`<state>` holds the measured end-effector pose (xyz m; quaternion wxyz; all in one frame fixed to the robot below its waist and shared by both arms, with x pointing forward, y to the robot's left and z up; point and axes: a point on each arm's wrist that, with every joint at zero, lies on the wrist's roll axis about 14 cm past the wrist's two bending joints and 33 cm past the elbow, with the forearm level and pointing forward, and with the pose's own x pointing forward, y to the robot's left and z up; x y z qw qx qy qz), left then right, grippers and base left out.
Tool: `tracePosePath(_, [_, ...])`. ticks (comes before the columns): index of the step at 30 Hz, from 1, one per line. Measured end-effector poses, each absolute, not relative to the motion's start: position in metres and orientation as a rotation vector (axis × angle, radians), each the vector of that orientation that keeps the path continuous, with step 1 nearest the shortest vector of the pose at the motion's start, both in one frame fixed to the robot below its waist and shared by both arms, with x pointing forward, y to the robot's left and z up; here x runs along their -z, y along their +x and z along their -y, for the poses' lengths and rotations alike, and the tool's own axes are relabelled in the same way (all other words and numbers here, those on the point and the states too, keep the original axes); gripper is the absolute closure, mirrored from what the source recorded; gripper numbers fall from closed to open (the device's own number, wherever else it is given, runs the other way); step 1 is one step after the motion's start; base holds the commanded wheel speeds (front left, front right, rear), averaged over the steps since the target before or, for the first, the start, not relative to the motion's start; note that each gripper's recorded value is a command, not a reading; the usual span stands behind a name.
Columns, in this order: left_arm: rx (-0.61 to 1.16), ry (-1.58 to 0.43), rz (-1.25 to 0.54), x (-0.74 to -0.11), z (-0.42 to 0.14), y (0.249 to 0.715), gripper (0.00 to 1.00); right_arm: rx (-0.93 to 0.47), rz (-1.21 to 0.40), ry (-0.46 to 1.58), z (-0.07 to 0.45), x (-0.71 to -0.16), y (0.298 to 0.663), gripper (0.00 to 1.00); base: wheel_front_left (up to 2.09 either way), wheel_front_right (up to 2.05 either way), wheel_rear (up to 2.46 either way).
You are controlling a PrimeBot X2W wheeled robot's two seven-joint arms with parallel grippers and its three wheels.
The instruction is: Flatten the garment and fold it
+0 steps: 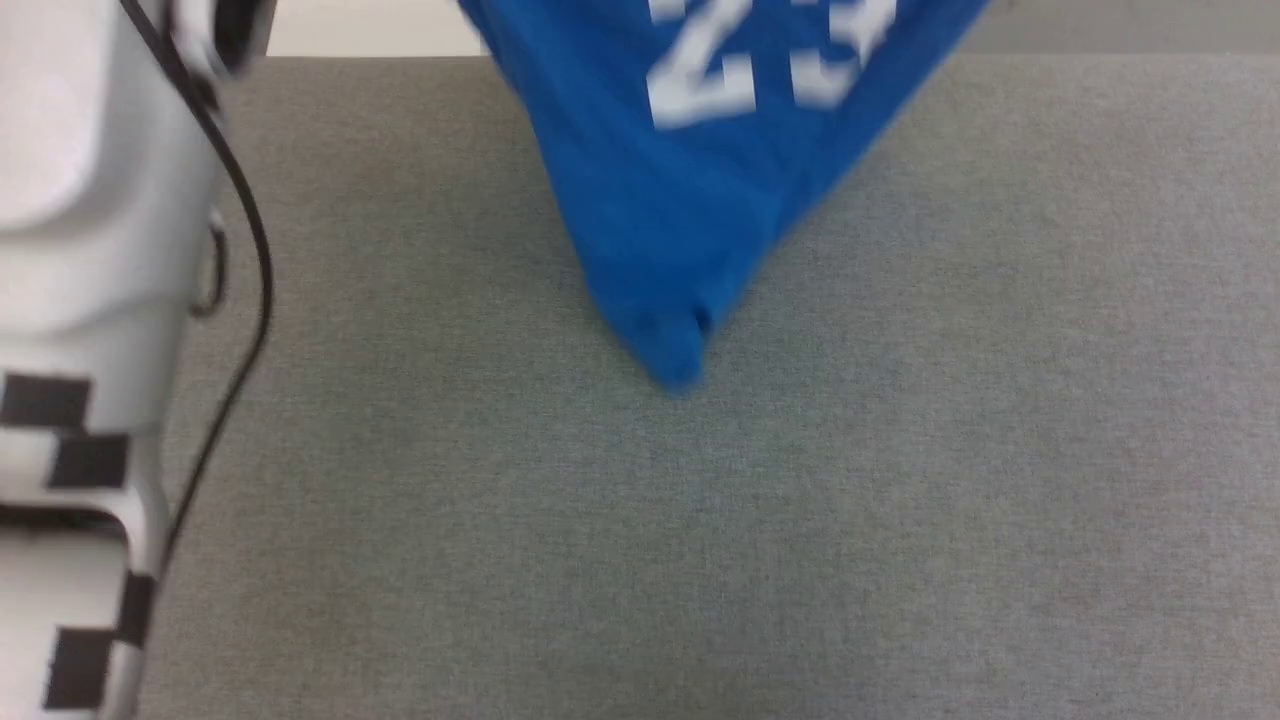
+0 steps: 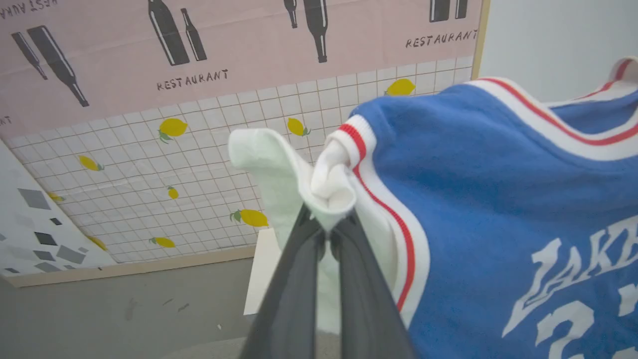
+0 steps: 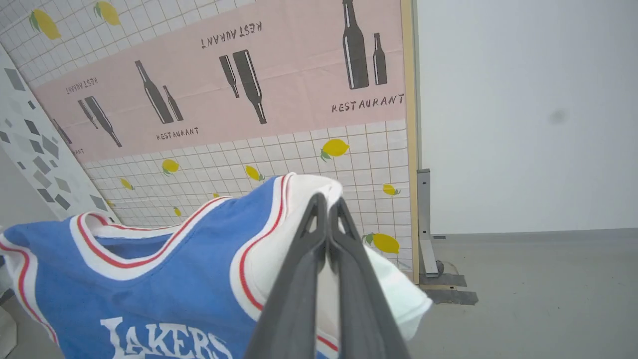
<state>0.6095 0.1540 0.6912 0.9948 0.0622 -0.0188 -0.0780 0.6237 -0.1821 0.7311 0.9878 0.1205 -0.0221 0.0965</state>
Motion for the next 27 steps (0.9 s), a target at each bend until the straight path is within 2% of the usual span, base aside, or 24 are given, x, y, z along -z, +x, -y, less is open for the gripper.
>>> tracePosePath(7, [0.083,0.187,0.258,-0.751,-0.162,0.629,1.0,-0.13,0.177,0.225,0.2,-0.769,0.637,1.0,0.0,0.0,0.0])
tracePosePath(12, [0.07,0.189,0.295,-0.747,-0.167,0.636,1.0,-0.125,0.174,0.22,0.2,-0.762,0.643,1.0,0.0,0.0,0.0])
tracePosePath(16, [0.074,0.168,0.274,-0.725,-0.171,0.637,1.0,-0.17,0.143,0.213,0.188,-0.747,0.645,1.0,0.0,0.0,0.0])
tracePosePath(19, [0.08,0.132,0.205,-0.683,-0.177,0.63,1.0,-0.217,0.086,0.231,0.181,-0.712,0.638,1.0,0.0,0.0,0.0])
tracePosePath(27, [0.101,-0.02,0.077,-0.599,-0.18,0.572,1.0,-0.289,-0.053,0.25,0.179,-0.637,0.582,1.0,0.0,0.0,0.0])
